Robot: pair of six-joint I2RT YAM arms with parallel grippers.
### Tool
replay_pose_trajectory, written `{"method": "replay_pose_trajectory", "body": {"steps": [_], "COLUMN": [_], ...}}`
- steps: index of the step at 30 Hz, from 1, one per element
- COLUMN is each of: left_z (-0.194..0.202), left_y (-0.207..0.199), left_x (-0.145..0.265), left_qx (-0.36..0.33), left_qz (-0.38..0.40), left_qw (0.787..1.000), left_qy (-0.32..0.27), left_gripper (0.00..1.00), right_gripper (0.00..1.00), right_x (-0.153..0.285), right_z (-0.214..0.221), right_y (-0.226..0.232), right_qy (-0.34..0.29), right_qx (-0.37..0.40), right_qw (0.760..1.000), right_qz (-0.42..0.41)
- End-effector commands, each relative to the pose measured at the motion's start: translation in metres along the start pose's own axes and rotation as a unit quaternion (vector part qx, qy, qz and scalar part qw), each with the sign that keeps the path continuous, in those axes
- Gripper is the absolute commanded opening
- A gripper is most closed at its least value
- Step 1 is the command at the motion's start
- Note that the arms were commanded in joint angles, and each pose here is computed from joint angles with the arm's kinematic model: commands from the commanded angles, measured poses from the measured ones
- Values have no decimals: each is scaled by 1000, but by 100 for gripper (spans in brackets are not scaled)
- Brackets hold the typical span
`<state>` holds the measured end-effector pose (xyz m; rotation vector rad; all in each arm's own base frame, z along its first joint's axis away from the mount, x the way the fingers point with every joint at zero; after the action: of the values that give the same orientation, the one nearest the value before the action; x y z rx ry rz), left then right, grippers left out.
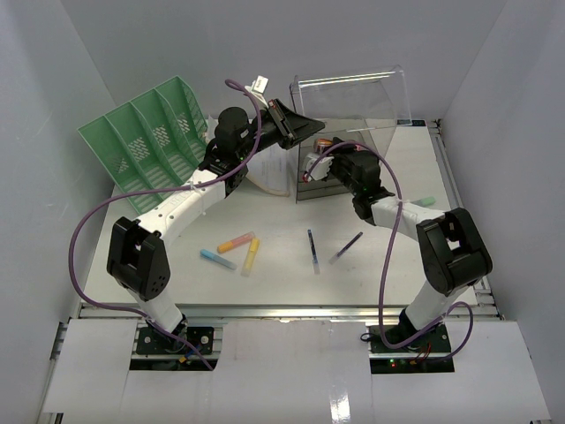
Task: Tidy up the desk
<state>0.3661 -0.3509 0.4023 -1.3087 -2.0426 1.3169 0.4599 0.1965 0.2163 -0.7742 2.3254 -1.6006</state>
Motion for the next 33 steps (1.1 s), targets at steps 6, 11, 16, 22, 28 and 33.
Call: {"method": "replay_pose_trajectory", "body": {"steps": [6,11,16,22,28,33], "left_z": [-20,-19,-17,-15,-13,-10], "left_y": [-40,-40,-35,-33,-31,-29], "left_x": [12,14,16,16,17,20], "left_qx": [-30,-30,-27,-24,-22,-21], "left_qz": [47,47,46,47,46,44], "left_qw": [998,998,998,998,998,998], "left_qy": [-31,-32,-32,-30,-28,-26], "left_gripper": [0,0,0,0,0,0], "right_gripper": [63,76,94,91,90,90], "right_x": [0,6,21,44,82,132], "right_z": [-6,-9,-20,-40,-62,-69], "right_y": [-25,-25,-15,-7,35,85], "right_qy": [-16,-21,-47,-90,-153,-186], "right_qx": [-20,-21,-14,-8,7,-2], "right_qw": [1000,1000,998,992,966,931], "right_qz": [13,4,-38,-86,-207,-312]}}
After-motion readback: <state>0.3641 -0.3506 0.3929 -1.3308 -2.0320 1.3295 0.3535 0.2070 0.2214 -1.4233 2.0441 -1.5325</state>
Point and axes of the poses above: each gripper's point midway between its finger pads, its own x axis back along the fingers, its own y axis along the line the jaws close on, z = x × y, the point moved 2 cm from there along x, back along the fingers, and after that the axes turned 3 degrees about -x, right-handed, at the moved point
